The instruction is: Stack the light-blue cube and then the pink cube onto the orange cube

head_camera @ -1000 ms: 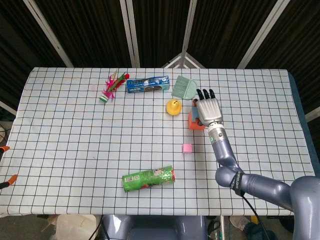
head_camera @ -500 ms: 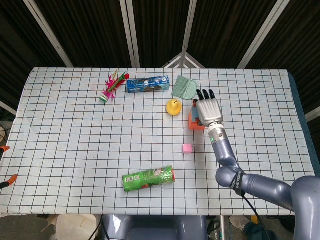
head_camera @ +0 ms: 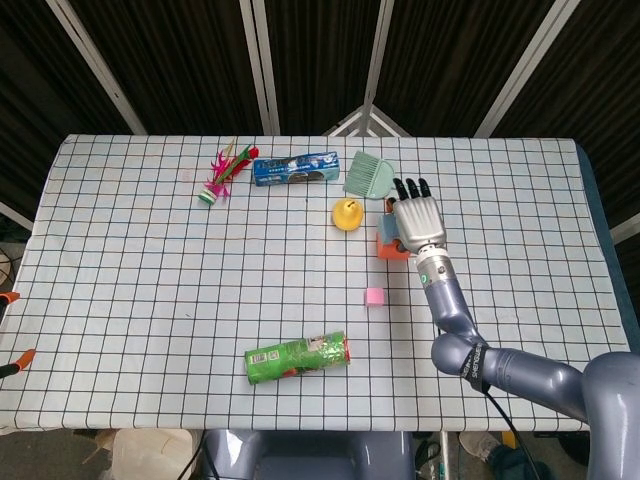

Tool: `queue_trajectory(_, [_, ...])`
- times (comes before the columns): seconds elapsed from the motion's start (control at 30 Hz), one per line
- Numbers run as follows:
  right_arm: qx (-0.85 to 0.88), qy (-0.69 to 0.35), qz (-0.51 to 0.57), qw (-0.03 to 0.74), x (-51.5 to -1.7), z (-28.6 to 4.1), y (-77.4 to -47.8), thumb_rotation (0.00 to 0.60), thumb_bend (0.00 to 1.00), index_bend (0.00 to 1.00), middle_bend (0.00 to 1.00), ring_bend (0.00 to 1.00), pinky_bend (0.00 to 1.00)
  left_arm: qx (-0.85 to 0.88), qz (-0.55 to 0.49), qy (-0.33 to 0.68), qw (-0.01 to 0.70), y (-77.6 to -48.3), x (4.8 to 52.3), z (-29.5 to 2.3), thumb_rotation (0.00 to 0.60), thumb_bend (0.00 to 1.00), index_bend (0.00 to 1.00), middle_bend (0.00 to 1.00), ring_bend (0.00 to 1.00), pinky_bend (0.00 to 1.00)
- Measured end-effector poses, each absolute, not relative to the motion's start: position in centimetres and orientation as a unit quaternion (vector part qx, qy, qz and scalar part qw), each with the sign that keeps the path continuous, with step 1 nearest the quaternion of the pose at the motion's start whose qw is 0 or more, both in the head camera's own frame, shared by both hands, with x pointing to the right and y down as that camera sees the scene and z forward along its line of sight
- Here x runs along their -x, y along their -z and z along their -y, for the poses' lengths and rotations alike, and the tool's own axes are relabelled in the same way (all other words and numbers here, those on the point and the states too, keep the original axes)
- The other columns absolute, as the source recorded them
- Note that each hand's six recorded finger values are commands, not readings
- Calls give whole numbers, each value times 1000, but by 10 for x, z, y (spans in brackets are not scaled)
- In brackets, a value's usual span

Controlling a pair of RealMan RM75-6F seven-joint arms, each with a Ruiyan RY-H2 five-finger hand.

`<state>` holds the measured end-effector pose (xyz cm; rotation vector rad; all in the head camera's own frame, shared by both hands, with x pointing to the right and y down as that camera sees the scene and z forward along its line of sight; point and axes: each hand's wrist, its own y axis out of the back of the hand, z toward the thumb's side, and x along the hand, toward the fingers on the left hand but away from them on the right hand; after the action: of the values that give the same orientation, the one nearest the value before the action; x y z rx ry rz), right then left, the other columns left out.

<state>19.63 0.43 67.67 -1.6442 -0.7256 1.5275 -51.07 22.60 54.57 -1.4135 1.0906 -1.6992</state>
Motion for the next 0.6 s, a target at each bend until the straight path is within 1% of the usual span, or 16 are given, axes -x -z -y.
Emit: queue_trajectory(0.6, [642,-602,281,383,-195,-3,-678,600,311,366,67,31,0,541,-417,651,331,-546,510,-226,600,206,206,19,0,18])
